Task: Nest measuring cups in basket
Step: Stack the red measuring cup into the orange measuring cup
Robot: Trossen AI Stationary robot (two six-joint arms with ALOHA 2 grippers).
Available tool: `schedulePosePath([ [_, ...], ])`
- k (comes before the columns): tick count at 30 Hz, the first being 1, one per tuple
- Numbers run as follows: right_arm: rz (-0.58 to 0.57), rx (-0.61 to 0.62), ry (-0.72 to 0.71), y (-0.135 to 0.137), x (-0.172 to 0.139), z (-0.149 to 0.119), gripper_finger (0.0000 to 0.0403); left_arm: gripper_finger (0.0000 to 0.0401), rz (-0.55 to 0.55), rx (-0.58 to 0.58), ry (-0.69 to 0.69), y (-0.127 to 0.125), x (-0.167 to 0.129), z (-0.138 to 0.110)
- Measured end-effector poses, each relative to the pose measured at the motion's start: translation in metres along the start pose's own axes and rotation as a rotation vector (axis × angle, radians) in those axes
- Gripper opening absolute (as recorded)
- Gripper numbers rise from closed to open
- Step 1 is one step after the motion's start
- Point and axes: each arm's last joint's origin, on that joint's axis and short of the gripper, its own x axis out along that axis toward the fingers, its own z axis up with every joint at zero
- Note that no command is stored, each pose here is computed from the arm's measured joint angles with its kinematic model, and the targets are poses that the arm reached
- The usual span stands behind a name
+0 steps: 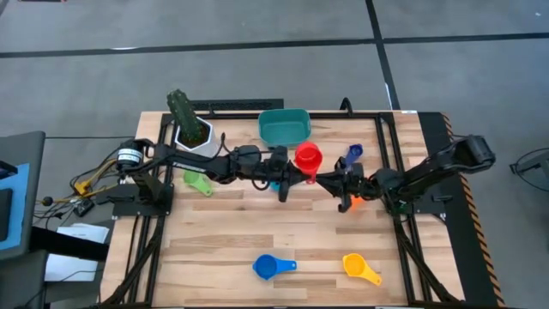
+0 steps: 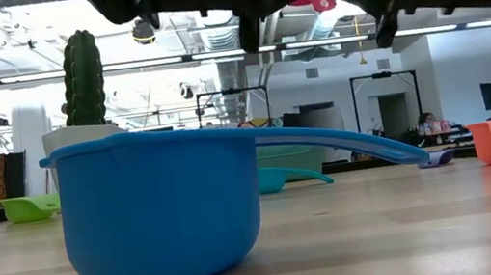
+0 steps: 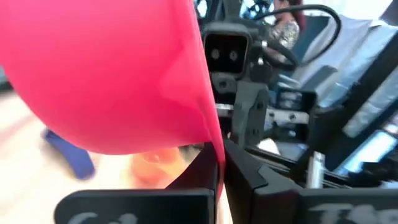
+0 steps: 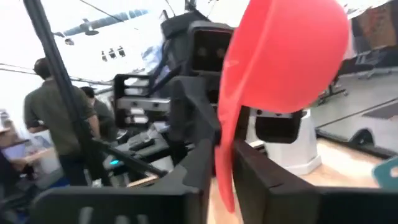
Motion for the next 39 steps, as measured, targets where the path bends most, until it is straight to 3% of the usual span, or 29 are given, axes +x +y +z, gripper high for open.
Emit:
schedulePosePath([
  [7, 0.064, -0.021, 0.206, 0.015, -0.02, 0.008, 0.016, 0.0, -0.062, -0.184, 0.211, 0.018, -0.003, -0.009],
  [15, -0.066, -0.161, 0.442, 0.041, -0.033, 0.058, 0.0145, 0.0, 0.0, -0.253, 0.299, 0.021, -0.003, -0.018],
  [18, -0.092, -0.188, 0.459, 0.051, -0.037, 0.085, 0.0128, 0.0, -0.031, -0.243, 0.318, 0.016, 0.013, -0.022],
  [24, -0.074, -0.194, 0.488, 0.064, -0.045, 0.122, 0.01, 0.0, -0.192, -0.244, 0.445, 0.019, 0.081, -0.036],
  [31, -0.036, -0.134, 0.557, 0.07, -0.054, 0.127, 0.0079, 0.0, -0.375, -0.295, 0.509, 0.036, 0.144, -0.043],
  [39, 0.017, -0.098, 0.595, 0.076, -0.061, 0.125, 0.0066, 0.0, -0.486, -0.365, 0.499, 0.058, 0.184, -0.049],
])
